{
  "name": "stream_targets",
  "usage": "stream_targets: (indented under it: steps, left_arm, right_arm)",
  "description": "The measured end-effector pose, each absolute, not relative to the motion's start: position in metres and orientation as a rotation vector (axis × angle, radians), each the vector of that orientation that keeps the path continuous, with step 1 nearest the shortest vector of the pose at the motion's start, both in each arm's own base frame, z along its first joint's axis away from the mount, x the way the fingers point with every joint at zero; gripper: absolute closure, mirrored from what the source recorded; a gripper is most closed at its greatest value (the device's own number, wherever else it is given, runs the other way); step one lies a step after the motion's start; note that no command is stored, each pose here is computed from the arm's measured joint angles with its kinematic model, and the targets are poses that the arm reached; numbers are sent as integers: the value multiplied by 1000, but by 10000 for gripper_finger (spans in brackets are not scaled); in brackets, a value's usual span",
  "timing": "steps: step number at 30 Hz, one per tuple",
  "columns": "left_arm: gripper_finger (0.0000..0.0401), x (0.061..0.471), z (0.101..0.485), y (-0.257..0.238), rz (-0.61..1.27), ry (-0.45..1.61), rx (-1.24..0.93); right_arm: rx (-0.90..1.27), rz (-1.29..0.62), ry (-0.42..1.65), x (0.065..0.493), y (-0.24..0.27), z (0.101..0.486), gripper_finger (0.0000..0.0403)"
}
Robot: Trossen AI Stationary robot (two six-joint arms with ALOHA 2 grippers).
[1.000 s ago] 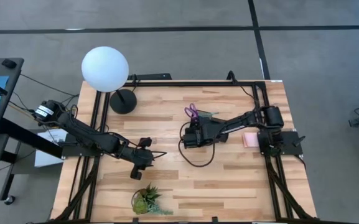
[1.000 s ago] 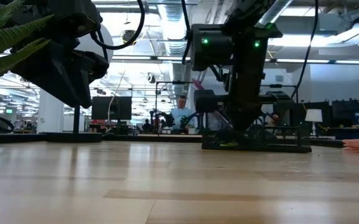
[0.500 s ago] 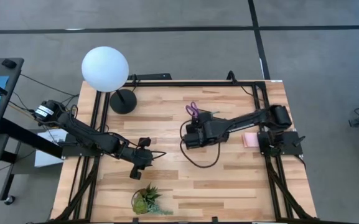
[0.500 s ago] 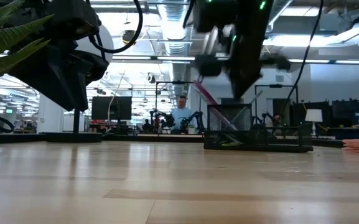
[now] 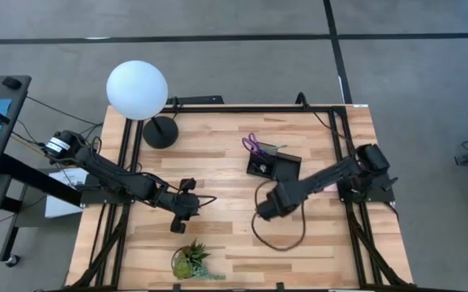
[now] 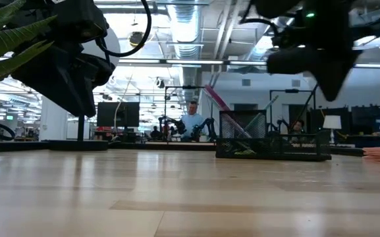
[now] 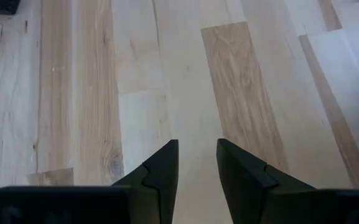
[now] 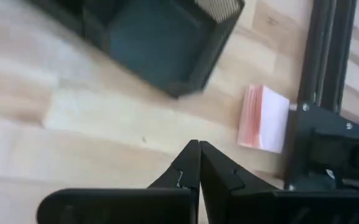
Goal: Pick and place office supplies into organizer
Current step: Put the pink sticky notes into the black desk organizer
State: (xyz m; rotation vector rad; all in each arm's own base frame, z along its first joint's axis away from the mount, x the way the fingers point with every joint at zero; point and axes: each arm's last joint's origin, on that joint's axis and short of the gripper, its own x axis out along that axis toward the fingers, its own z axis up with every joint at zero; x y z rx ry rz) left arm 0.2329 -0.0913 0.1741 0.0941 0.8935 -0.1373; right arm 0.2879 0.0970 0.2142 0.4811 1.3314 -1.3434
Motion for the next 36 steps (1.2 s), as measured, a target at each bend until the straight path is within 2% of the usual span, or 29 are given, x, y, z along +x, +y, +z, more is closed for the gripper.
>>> stream_targets:
  steps: [3, 6, 10, 13, 17, 23, 25, 29, 32, 36]
  left_arm:
    - [296, 233, 174, -91, -131, 894, 84]
    - [296, 233, 174, -91, -118, 896, 66]
    - [296, 233, 174, -91, -105, 895, 43]
    - [296, 233, 175, -92, -96, 887, 19]
    - [296, 232, 175, -95, -106, 884, 15]
    - [296, 230, 175, -101, -132, 881, 23]
    - [296, 230, 175, -103, -140, 879, 25]
    - [296, 230, 176, -104, -149, 872, 27]
    - [296, 230, 176, -104, -150, 866, 26]
    - [296, 231, 177, -104, -152, 857, 24]
  right_arm:
    - [450, -1308, 1394, 280, 109, 211, 403]
    - [450, -1224, 1551, 275, 118, 210, 393]
    - [404, -1061, 1722, 272, 123, 209, 356]
    - [341, -1020, 1765, 269, 120, 203, 323]
    - [338, -1165, 1742, 255, 106, 191, 286]
    - [438, -1367, 1733, 207, 76, 187, 255]
    - [532, -1388, 1681, 192, 69, 187, 252]
    - [726, -1271, 1469, 183, 62, 180, 256]
    - [720, -1249, 1352, 180, 58, 172, 262]
    - [674, -1384, 1316, 171, 52, 161, 267]
